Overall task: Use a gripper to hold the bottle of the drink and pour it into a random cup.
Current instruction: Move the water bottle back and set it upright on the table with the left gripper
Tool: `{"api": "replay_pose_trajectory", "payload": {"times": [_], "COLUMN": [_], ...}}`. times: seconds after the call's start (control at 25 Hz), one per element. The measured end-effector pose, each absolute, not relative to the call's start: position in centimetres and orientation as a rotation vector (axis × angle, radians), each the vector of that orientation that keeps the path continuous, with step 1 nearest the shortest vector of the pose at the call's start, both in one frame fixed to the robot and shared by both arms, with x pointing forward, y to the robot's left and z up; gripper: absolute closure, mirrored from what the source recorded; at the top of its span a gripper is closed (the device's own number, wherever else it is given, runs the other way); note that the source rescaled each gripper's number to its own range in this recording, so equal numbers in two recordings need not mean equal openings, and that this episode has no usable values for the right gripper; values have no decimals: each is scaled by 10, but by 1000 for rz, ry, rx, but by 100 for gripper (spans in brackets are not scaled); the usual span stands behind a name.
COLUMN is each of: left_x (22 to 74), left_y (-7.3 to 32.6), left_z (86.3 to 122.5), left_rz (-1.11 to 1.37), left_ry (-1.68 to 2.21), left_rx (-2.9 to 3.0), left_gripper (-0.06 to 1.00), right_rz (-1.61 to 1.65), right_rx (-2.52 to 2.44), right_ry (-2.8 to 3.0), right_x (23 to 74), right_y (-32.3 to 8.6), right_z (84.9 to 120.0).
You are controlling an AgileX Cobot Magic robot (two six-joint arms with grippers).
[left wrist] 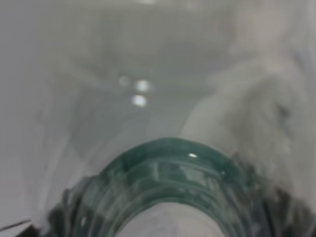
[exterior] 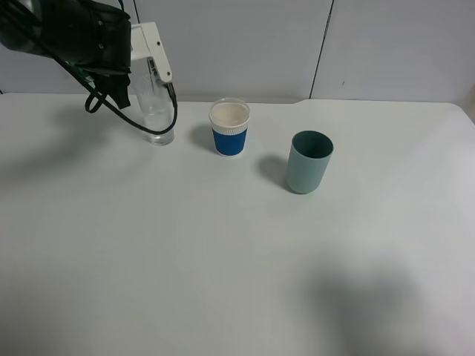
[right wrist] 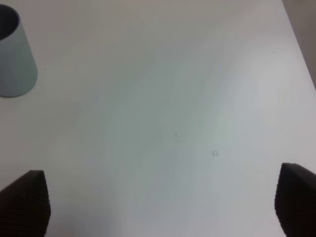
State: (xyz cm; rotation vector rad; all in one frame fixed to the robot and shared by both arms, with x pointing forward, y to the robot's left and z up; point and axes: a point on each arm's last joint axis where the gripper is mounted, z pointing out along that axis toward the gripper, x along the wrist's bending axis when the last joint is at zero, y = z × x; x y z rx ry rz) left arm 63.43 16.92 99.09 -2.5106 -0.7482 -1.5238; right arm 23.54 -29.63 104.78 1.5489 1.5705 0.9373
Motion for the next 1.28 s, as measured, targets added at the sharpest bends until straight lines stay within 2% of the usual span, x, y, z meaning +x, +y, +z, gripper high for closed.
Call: {"api": "replay_pose_trajectory", "payload": {"times": [0.44, 0.64, 0.88, 1.28], "left_x": [613, 597, 569, 529], "left_y": [172, 178, 194, 244], "left_z": [1073, 1092, 1099, 1075], "left_rz": [-1774, -1816, -1842, -1868], "left_ry": [-1250, -1403, -1577, -1887], "left_rx": [-2799, -3005, -3190, -3220], "left_gripper": [94, 94, 94, 94], "right_rz": [937, 937, 937, 937], "right_rx": [1549, 1549, 1549, 1549], "right_ry": [1571, 1571, 1571, 1571], "right_x": [235, 235, 235, 235], "right_y": [-296, -296, -296, -296], "right_z": [1048, 1048, 1048, 1048]}}
